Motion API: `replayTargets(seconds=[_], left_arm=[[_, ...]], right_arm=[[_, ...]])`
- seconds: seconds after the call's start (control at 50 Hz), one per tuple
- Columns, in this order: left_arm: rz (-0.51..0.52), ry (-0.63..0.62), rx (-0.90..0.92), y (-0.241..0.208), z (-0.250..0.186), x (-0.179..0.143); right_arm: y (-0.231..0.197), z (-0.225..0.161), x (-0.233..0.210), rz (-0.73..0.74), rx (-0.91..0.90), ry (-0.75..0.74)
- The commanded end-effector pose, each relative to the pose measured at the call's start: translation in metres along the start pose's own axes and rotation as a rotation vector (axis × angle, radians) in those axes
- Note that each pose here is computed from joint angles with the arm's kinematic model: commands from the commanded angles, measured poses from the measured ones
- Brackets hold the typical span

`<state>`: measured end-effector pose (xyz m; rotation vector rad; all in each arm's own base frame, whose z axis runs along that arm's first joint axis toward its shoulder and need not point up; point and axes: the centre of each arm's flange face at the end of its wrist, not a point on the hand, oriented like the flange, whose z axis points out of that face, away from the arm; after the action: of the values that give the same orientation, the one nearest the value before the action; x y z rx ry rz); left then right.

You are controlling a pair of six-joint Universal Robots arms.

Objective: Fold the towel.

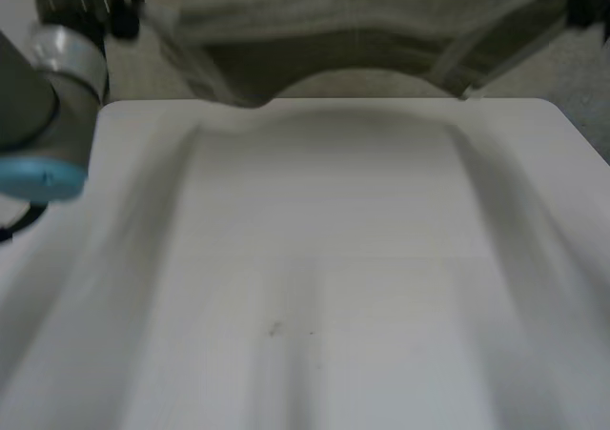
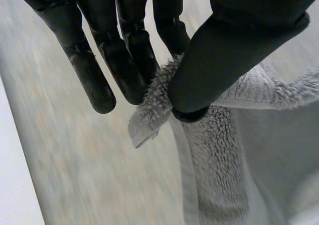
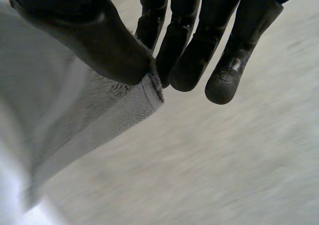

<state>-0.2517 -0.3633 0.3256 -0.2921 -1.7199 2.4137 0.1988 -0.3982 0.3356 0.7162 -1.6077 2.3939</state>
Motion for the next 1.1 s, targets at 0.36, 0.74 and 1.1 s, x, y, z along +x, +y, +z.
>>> replayTargets(seconds=[0.36,0.74,1.1], left_arm=[[0.152,0.187,-0.528,0.164,-0.140,0.010],[0.205,0.263,-0.612,0.068,-0.203,-0.003],[0.205,0.332,-0.643,0.113,-0.157,0.006]], right_arm=[[0.131,-0.112,-0.068,-0.175,-0.508,-0.424],[0.065,-0.169,0.023,-0.336,-0.800,-0.538],[0.102,-0.120,-0.002,-0.346,-0.738,-0.510]])
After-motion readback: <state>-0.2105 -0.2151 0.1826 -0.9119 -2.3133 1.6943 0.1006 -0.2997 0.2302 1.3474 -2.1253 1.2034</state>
